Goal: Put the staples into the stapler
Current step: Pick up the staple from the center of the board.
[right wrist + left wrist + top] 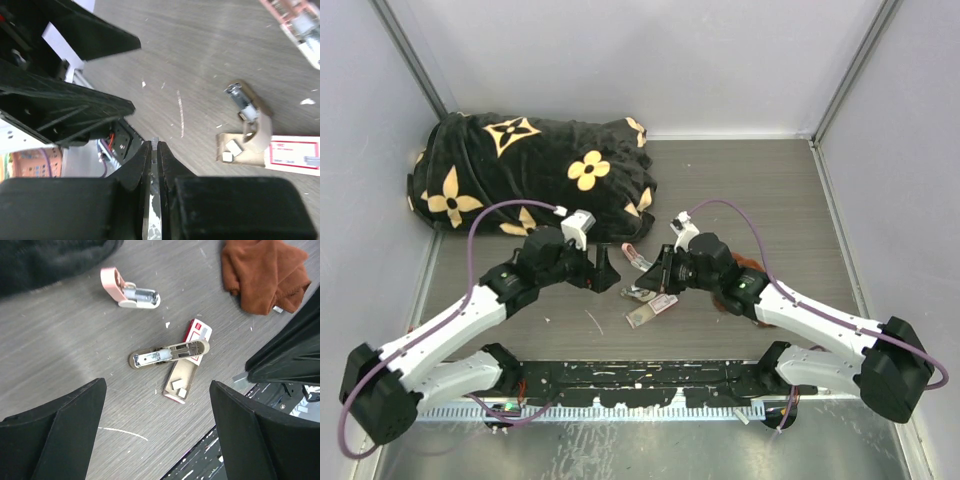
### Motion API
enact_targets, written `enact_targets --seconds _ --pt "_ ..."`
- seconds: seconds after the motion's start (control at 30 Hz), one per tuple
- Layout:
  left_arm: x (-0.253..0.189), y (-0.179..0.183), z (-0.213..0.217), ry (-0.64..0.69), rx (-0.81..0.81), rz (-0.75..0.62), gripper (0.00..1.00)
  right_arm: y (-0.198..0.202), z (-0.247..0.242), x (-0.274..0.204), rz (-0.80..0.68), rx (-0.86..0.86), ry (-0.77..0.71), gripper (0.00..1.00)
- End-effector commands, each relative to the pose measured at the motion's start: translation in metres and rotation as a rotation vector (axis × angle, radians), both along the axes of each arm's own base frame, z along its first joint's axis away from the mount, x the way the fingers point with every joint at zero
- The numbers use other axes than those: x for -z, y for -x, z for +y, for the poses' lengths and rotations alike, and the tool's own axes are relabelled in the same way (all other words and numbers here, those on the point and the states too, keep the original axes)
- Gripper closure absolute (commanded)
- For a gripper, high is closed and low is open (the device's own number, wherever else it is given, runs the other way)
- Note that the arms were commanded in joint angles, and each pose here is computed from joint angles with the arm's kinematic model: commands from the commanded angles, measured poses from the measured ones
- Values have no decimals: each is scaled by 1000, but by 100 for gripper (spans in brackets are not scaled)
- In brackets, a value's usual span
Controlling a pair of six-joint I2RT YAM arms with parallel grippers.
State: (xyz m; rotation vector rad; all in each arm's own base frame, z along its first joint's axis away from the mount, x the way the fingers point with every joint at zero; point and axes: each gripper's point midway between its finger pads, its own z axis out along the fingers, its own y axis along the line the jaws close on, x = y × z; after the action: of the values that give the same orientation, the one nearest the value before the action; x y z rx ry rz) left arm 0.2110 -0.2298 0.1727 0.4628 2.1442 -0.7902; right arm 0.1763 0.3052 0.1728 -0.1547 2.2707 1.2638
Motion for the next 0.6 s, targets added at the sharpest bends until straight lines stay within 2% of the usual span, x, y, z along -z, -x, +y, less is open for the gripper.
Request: enact_targets --seconds 0.0,0.13,0.37,0.57 --pt "-19 -20 -39 206 16 14 13 -26 -11 -13 -87 110 -18 100" --pt "4 -31 -53 185 42 50 13 -32 -16 -15 -104 142 -16 100" --pt "46 -52 -54 142 -18 134 15 -34 -25 -8 -99 174 9 100" --pt "62 -51 -70 168 58 165 23 -35 -31 -8 -103 197 15 100"
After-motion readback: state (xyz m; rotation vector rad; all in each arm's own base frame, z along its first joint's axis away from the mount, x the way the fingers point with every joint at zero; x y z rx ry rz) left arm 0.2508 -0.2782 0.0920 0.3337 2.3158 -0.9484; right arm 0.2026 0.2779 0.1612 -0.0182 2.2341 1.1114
